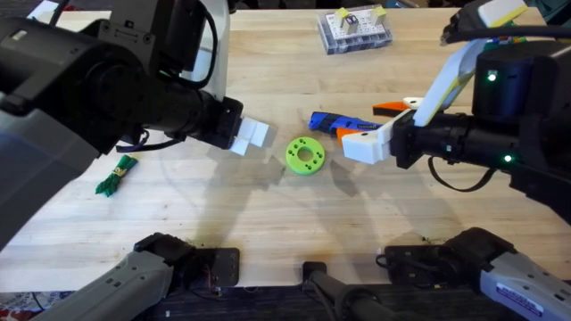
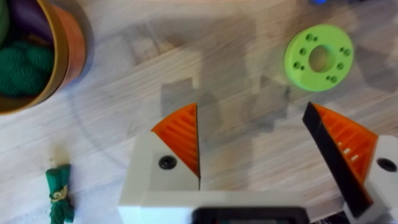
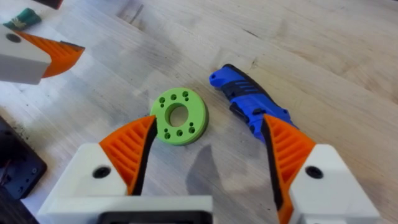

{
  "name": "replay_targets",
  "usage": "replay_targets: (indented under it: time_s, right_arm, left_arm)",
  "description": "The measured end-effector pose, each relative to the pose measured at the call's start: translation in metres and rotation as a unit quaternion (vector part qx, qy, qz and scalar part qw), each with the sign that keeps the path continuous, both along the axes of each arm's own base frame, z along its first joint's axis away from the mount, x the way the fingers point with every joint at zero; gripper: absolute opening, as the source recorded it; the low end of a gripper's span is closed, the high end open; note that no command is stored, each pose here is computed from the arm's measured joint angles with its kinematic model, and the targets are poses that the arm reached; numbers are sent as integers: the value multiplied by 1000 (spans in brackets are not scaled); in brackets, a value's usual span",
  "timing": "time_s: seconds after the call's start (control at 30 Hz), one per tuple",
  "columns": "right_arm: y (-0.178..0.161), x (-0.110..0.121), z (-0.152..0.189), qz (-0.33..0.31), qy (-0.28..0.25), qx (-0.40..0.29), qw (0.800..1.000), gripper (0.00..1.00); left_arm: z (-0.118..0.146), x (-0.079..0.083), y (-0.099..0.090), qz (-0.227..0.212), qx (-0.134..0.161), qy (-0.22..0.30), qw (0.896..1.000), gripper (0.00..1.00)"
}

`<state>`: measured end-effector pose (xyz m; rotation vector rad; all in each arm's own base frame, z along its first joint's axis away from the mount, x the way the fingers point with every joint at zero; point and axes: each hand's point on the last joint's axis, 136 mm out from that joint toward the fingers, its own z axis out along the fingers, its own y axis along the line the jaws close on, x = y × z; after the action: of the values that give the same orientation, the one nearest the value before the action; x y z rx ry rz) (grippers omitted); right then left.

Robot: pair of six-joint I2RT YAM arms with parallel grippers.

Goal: Pick up the gripper from the table and insert it into the empty holder that is missing its gripper. Then pick up a screw, insert it into the mounting hole, and use the screwdriver to tighten it. Finally, clean up the table by picking up the vegetable and placing it into the bucket.

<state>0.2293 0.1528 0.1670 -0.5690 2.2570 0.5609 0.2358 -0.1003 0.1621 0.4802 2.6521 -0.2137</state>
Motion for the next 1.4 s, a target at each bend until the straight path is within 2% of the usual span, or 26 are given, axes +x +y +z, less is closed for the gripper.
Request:
replay_targets:
  time_s: [0.2,0.37,0.43,0.47,0.53,0.63,0.8,1.0,1.2,1.33,1.37,1.4]
  right_arm:
    - [-1,-2,-2,1,5,-2,1000,981]
    - [-1,-2,-2,0,5,-2,1000,981]
    - [-1,-2,-2,0,5,-2,1000,981]
    - [-1,-2,-2,0,5,-2,1000,981]
    - [-1,-2,-2,0,5,-2,1000,981]
    - [-1,-2,-2,0,6,-2,1000,981]
    - [-1,-2,-2,0,6,-3,1000,981]
    - [-1,-2,-2,0,6,-3,1000,981]
    - [-1,-2,-3,0,7,-3,1000,981]
    - [-1,-2,-3,0,7,-3,1000,981]
    - [-1,-2,-3,0,7,-3,1000,981]
    - [-1,-2,-3,0,7,-3,1000,981]
  left_arm:
    - [-12,-7,4,14,9,36,999,989]
    - [-17,-18,14,65,10,70,995,989]
    - [-15,-27,27,91,19,79,992,989]
    - [-1,-39,62,153,44,52,986,989]
    - [6,-42,77,169,57,31,983,989]
    - [12,-47,95,162,88,15,983,989]
    - [4,-64,124,129,146,57,979,989]
    - [-2,-59,157,119,183,79,973,989]
    - [-20,-59,184,97,202,136,965,989]
    - [-36,-54,208,118,200,171,958,989]
    - [-43,-47,223,138,198,172,955,989]
    - [-45,-45,227,145,197,171,954,989]
